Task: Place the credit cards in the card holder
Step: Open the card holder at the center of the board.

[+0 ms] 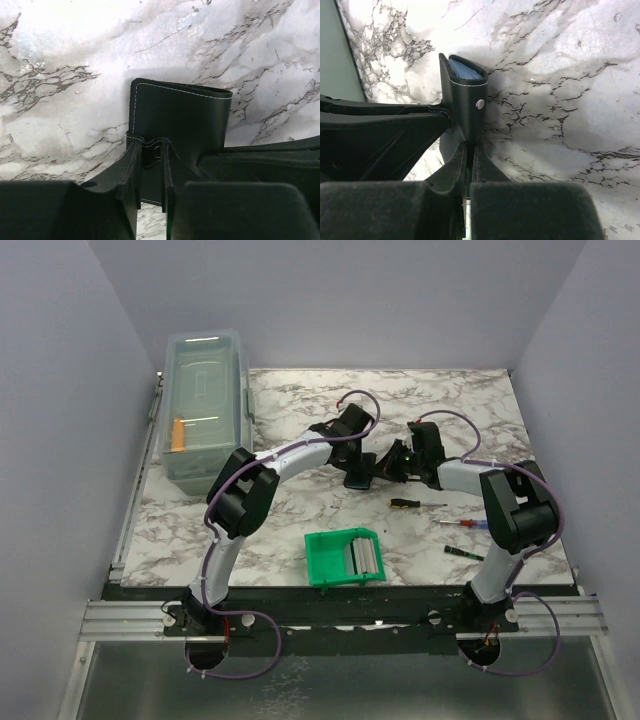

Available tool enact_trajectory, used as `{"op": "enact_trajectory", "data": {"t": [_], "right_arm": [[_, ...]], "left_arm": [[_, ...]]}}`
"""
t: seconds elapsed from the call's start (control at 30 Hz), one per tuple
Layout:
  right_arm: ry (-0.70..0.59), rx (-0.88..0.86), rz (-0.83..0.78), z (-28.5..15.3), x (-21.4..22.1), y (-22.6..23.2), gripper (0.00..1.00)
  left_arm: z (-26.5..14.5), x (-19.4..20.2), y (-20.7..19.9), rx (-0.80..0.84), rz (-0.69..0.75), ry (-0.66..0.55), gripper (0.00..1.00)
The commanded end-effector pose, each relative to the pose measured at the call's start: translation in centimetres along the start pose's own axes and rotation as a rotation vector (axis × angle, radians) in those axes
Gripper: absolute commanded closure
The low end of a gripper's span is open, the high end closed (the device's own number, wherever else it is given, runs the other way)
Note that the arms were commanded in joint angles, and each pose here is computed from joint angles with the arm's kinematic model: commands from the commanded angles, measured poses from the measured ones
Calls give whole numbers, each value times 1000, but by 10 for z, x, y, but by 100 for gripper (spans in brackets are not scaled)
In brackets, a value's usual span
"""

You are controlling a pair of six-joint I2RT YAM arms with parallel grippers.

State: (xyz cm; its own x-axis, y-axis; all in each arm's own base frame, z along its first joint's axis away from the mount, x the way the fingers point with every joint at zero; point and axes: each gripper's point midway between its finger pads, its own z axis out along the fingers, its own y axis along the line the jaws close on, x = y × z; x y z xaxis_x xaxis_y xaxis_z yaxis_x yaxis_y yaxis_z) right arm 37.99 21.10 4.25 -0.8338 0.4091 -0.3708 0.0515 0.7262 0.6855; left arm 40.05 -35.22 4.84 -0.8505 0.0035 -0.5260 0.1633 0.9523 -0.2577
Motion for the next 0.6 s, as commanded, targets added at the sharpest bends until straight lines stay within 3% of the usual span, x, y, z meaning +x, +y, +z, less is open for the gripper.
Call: {"op": "enact_trajectory", "data": {"t": [0.0, 0.23, 0.47, 0.5, 0.57], "right_arm": [[-3, -21, -14, -3, -1, 10, 100], [85, -91, -59, 5, 12, 14, 100], [104, -72, -81, 9, 11, 12, 100], [100, -62, -82, 9, 10, 10, 100], [97, -57, -82, 8, 9, 10, 100]], "left_arm": [[-9, 8, 30, -30, -6, 60, 86], [-49, -2, 16, 276, -94, 97, 100], [-61, 0, 14, 330, -86, 87, 100], [-61, 0, 14, 328, -80, 82, 99], [-62, -3, 11, 308, -51, 56, 85]]}}
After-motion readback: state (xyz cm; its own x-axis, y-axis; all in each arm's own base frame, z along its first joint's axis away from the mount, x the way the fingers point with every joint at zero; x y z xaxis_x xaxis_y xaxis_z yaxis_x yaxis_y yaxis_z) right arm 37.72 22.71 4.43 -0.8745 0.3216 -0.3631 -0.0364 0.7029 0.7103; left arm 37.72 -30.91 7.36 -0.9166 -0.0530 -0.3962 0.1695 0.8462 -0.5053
